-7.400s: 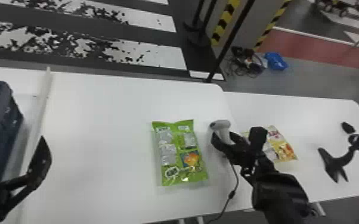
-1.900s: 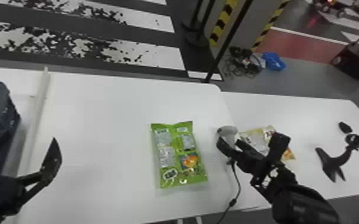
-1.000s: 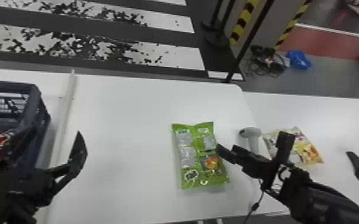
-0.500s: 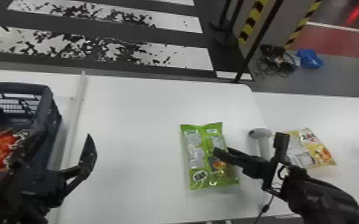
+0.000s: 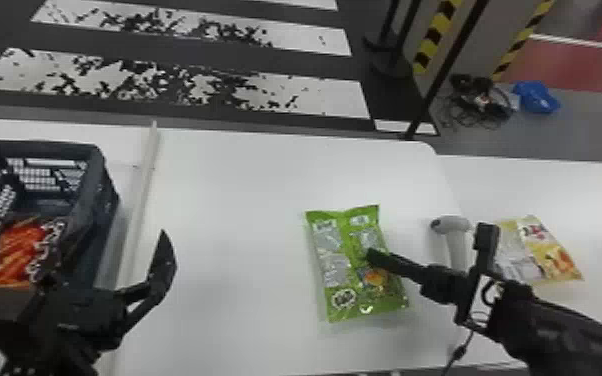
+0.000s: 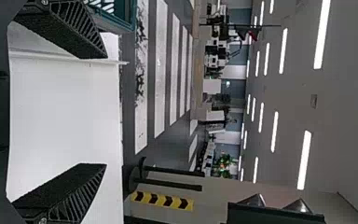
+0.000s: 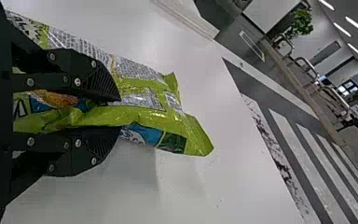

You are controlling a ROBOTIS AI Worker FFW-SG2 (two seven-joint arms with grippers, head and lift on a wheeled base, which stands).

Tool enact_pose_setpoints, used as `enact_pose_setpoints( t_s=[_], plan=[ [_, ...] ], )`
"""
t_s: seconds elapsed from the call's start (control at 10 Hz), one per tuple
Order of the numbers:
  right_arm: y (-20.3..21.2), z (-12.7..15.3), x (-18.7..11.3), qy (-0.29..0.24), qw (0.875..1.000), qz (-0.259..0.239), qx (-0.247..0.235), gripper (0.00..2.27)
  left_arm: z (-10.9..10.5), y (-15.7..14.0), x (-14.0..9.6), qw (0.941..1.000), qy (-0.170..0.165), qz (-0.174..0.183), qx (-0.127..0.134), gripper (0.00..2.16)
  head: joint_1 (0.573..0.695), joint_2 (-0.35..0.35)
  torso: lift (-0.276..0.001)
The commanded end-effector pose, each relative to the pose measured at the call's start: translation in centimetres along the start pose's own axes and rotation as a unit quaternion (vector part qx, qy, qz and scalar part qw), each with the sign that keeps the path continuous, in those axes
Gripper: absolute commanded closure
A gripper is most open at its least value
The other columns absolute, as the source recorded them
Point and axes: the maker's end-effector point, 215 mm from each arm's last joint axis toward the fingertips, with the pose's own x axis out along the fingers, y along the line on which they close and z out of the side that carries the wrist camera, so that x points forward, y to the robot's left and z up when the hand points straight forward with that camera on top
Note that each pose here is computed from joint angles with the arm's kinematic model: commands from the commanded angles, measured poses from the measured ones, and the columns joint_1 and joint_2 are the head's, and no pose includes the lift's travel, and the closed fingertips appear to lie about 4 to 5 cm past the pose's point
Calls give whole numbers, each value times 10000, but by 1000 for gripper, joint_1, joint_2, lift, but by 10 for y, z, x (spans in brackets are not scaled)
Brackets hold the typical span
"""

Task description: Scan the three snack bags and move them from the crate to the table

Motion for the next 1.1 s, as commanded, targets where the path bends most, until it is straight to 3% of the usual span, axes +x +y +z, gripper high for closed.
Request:
enact_pose_setpoints(
  t_s=[0.0, 0.2, 0.4, 0.5, 0.6, 0.8, 0.9, 1.0],
  plan=[
    [4, 7, -8, -85, 9998, 106, 131, 2236, -1, -1, -1, 10000, -35, 8, -25, 36, 695, -179, -62],
    [12, 46, -28, -508, 9977, 270, 347, 2236, -3, -2, 0, 9999, -77, 36, -71, 36, 695, -184, -62],
    [-7, 128, -71, -1751, 9822, 217, 640, 2236, -6, -1, 1, 10000, -55, 44, -67, 36, 695, -217, -62],
    [-26, 168, -99, -2451, 9677, -92, 582, 2236, -8, -1, 1, 10000, -39, 52, -63, 36, 695, -233, -62],
    [-53, 198, -129, -3071, 9479, -472, 699, 2236, -7, 2, 2, 10000, -34, 79, -51, 36, 695, -276, -62],
    [-124, 230, -188, -4219, 8878, -1506, 1056, 2236, -13, 10, 1, 9999, 42, 114, 16, 36, 695, -350, -62],
    [-161, 230, -212, -4500, 8562, -2214, 1238, 2240, -16, 14, 1, 9999, 71, 129, 40, 36, 695, -350, -62],
    [-190, 218, -226, -4528, 8348, -2804, 1392, 2240, -16, 16, 2, 9999, 73, 133, 36, 36, 695, -350, -62]
  ],
)
